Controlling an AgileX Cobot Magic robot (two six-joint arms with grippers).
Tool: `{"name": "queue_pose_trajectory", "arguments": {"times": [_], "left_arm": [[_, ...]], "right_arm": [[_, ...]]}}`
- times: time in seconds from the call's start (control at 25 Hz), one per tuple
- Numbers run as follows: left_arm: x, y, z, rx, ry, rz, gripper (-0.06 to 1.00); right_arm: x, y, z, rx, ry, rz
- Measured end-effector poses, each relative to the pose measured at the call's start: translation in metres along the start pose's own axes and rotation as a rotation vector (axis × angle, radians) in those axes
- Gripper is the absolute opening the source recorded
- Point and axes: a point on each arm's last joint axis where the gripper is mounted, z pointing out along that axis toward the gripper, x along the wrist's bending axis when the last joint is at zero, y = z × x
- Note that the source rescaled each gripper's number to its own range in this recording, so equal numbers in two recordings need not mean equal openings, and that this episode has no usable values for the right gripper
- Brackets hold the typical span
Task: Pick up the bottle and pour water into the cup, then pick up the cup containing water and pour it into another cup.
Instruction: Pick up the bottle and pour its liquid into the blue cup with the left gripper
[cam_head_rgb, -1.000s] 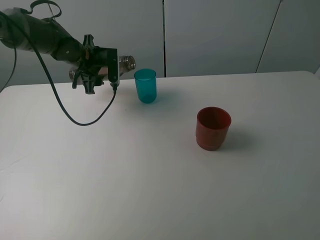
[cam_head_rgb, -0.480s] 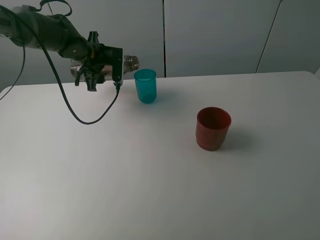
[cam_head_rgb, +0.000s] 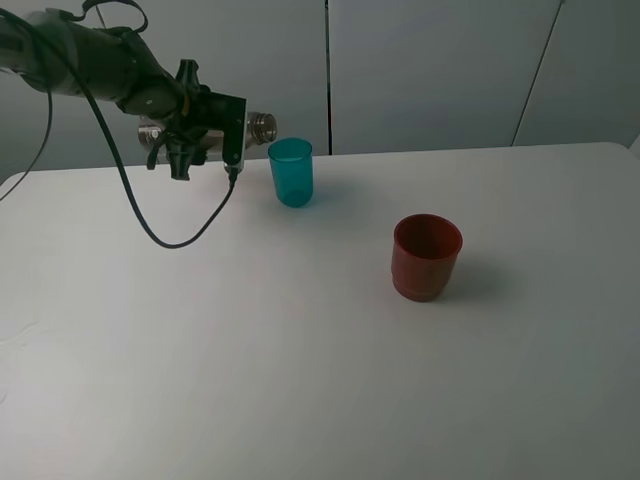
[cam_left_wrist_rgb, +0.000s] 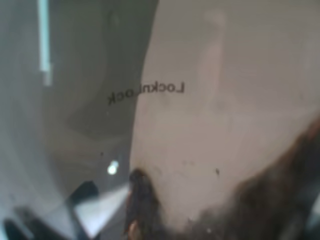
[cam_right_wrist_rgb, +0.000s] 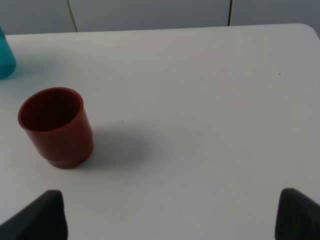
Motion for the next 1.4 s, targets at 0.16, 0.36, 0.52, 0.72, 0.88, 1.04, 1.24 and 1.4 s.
{"name": "queue_pose_trajectory", "arguments": {"times": [0.16, 0.36, 0.52, 0.72, 0.88, 1.04, 1.24, 1.4], "left_arm": [[0.0005, -0.0004, 0.0000, 0.004, 0.006, 0.019, 0.03], [0.0015, -0.0007, -0.0001, 0.008, 0.013, 0.036, 0.03], [0.0021, -0.0010, -0.0002, 0.012, 0.019, 0.043, 0.03], [0.0024, -0.0011, -0.0002, 0.014, 0.021, 0.047, 0.03], [0.0019, -0.0009, 0.0030, 0.032, 0.016, 0.054, 0.03], [0.0012, 0.0023, 0.0044, 0.051, 0.010, 0.062, 0.03], [0.0011, 0.0039, 0.0046, 0.053, 0.014, 0.075, 0.03], [0.0012, 0.0047, 0.0041, 0.062, 0.017, 0.089, 0.03]], "right_arm": [[0.0000, 0.0000, 0.0000, 0.000, 0.000, 0.000], [0.0000, 0.0000, 0.0000, 0.000, 0.000, 0.000], [0.0000, 0.0000, 0.0000, 0.000, 0.000, 0.000], [0.0000, 0.0000, 0.0000, 0.000, 0.000, 0.006], [0.0000, 0.0000, 0.0000, 0.000, 0.000, 0.006], [0.0000, 0.0000, 0.0000, 0.000, 0.000, 0.006], [0.0000, 0.0000, 0.0000, 0.000, 0.000, 0.006], [0.0000, 0.0000, 0.0000, 0.000, 0.000, 0.006]]}}
